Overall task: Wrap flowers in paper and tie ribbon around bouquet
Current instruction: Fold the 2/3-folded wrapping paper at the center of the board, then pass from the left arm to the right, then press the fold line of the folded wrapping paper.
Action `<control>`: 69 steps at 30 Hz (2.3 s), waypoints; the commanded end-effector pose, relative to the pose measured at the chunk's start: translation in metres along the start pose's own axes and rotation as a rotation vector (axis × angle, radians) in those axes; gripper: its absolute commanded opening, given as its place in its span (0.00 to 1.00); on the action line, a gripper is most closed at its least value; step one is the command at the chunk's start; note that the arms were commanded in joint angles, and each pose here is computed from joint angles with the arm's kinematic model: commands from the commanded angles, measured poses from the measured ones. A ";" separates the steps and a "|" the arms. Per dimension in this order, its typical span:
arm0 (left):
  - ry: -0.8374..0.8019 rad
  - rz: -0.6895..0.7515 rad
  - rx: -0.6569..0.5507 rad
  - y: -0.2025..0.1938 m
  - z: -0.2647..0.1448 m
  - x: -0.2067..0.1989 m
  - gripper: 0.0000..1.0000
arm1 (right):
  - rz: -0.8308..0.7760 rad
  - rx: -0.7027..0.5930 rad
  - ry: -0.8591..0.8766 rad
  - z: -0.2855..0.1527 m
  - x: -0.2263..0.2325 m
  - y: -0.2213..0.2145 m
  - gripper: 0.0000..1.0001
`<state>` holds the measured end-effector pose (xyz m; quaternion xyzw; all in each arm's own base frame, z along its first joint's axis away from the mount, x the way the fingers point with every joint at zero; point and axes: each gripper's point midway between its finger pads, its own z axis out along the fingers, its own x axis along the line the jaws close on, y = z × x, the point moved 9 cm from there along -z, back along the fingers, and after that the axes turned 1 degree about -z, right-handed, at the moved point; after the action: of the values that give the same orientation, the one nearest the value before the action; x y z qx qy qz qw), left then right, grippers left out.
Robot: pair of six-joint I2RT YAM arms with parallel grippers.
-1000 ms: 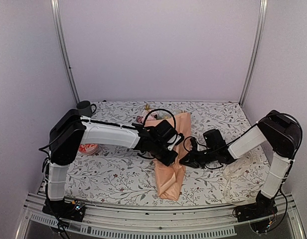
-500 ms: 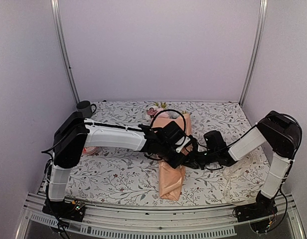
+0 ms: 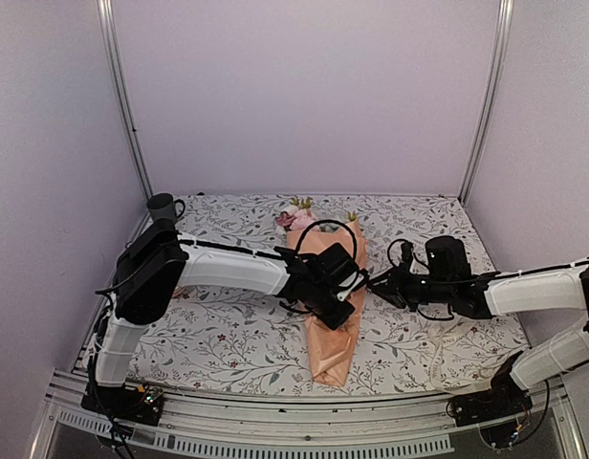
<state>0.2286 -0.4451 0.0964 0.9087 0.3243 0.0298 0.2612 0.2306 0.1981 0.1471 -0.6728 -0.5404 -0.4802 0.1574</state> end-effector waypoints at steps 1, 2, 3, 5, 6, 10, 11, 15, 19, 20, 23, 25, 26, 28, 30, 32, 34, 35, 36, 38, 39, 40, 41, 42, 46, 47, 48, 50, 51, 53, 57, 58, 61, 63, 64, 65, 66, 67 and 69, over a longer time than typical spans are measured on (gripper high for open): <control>0.021 0.042 0.119 -0.027 0.018 -0.003 0.00 | -0.067 -0.197 -0.094 -0.029 0.019 0.029 0.34; 0.021 0.042 0.119 -0.027 0.018 -0.003 0.00 | -0.121 -0.230 -0.107 -0.035 0.029 0.037 0.43; 0.021 0.043 0.119 -0.027 0.018 -0.003 0.00 | -0.155 -0.249 -0.114 -0.040 0.038 0.043 0.52; 0.020 0.043 0.120 -0.027 0.018 -0.003 0.00 | -0.255 -0.270 -0.114 -0.045 0.061 0.056 0.71; 0.020 0.044 0.119 -0.027 0.018 -0.002 0.00 | -0.282 -0.263 -0.113 -0.045 0.068 0.060 0.81; 0.021 0.044 0.119 -0.027 0.018 -0.003 0.00 | -0.352 -0.198 -0.110 -0.031 0.080 0.068 0.95; 0.021 0.044 0.119 -0.027 0.018 -0.003 0.00 | -0.357 -0.178 -0.109 -0.026 0.080 0.068 0.91; 0.024 0.042 0.120 -0.027 0.019 -0.002 0.00 | -0.348 -0.141 -0.114 -0.015 0.078 0.070 0.70; 0.022 0.045 0.123 -0.027 0.019 -0.003 0.00 | -0.346 -0.117 -0.103 -0.006 0.078 0.071 0.60; 0.022 0.046 0.124 -0.028 0.020 -0.003 0.00 | -0.346 -0.106 -0.105 -0.004 0.078 0.071 0.60; 0.021 0.047 0.126 -0.028 0.020 -0.003 0.00 | -0.346 -0.068 -0.118 0.006 0.073 0.070 0.59; 0.022 0.046 0.125 -0.027 0.020 -0.002 0.00 | -0.335 -0.052 -0.127 0.011 0.068 0.069 0.58; 0.023 0.047 0.126 -0.028 0.020 -0.002 0.00 | -0.331 -0.046 -0.131 0.013 0.066 0.068 0.57; 0.022 0.048 0.128 -0.028 0.021 -0.003 0.00 | -0.325 -0.031 -0.133 0.018 0.063 0.067 0.53; 0.021 0.049 0.130 -0.029 0.022 -0.002 0.00 | -0.321 -0.015 -0.132 0.024 0.061 0.067 0.46; 0.022 0.049 0.127 -0.028 0.021 -0.002 0.00 | -0.326 0.002 -0.133 0.029 0.059 0.067 0.28; 0.026 0.050 0.126 -0.028 0.020 -0.002 0.00 | -0.337 0.013 -0.141 0.033 0.057 0.067 0.09; 0.031 0.050 0.124 -0.027 0.019 -0.002 0.02 | -0.340 0.011 -0.152 0.034 0.054 0.068 0.02; 0.038 0.051 0.119 -0.026 0.016 -0.002 0.07 | -0.344 0.007 -0.167 0.034 0.050 0.070 0.00; 0.035 0.056 0.101 -0.022 0.010 -0.003 0.20 | -0.339 0.006 -0.199 0.037 0.038 0.074 0.00; 0.028 0.060 0.085 -0.018 0.004 -0.004 0.27 | -0.339 0.008 -0.214 0.039 0.033 0.076 0.00; 0.017 0.068 0.065 -0.014 -0.002 -0.006 0.32 | -0.337 0.013 -0.225 0.042 0.027 0.078 0.00; 0.005 0.076 0.039 -0.009 -0.011 -0.009 0.36 | -0.339 0.020 -0.229 0.044 0.022 0.081 0.00; -0.005 0.091 0.012 -0.004 -0.020 -0.012 0.39 | -0.345 0.028 -0.228 0.046 0.017 0.082 0.00; -0.086 0.229 -0.103 0.005 -0.061 -0.040 0.47 | -0.343 0.048 -0.192 0.054 0.005 0.091 0.00; -0.114 0.274 -0.128 0.005 -0.071 -0.049 0.47 | -0.345 0.052 -0.186 0.057 0.003 0.092 0.00; -0.149 0.317 -0.148 0.001 -0.078 -0.055 0.48 | -0.349 0.058 -0.181 0.060 0.001 0.093 0.00; -0.224 0.361 -0.210 -0.001 -0.101 -0.063 0.47 | -0.360 0.072 -0.177 0.066 -0.002 0.094 0.00; -0.244 0.366 -0.244 -0.001 -0.112 -0.063 0.45 | -0.364 0.078 -0.174 0.068 -0.003 0.095 0.00; -0.228 0.356 -0.280 -0.005 -0.119 -0.057 0.40 | -0.374 0.079 -0.165 0.071 -0.003 0.095 0.00; -0.143 0.271 -0.294 -0.008 -0.119 -0.034 0.28 | -0.388 0.066 -0.159 0.072 -0.004 0.100 0.00; -0.114 0.244 -0.297 -0.008 -0.118 -0.027 0.25 | -0.388 0.065 -0.159 0.072 -0.005 0.101 0.00; -0.018 0.172 -0.292 -0.011 -0.114 -0.009 0.17 | -0.397 0.057 -0.153 0.073 -0.004 0.105 0.00; 0.064 0.147 -0.253 -0.015 -0.103 0.002 0.14 | -0.411 0.054 -0.145 0.075 -0.003 0.108 0.00; 0.092 0.151 -0.223 -0.017 -0.095 0.005 0.13 | -0.418 0.053 -0.141 0.076 -0.002 0.109 0.00; 0.097 0.164 -0.177 -0.021 -0.081 0.004 0.12 | -0.422 0.053 -0.141 0.078 -0.002 0.111 0.00; 0.087 0.175 -0.144 -0.023 -0.074 0.001 0.12 | -0.428 0.051 -0.140 0.080 -0.002 0.112 0.00; 0.076 0.196 -0.121 -0.024 -0.067 -0.005 0.12 | -0.435 0.049 -0.135 0.083 -0.001 0.115 0.00; 0.060 0.241 -0.074 -0.032 -0.048 -0.017 0.12 | -0.444 0.046 -0.130 0.088 -0.001 0.118 0.00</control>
<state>0.1976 -0.4002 0.1592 0.9050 0.2400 0.1012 0.3363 0.3609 0.2144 0.1390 -0.5810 -0.6898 -0.4302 0.0392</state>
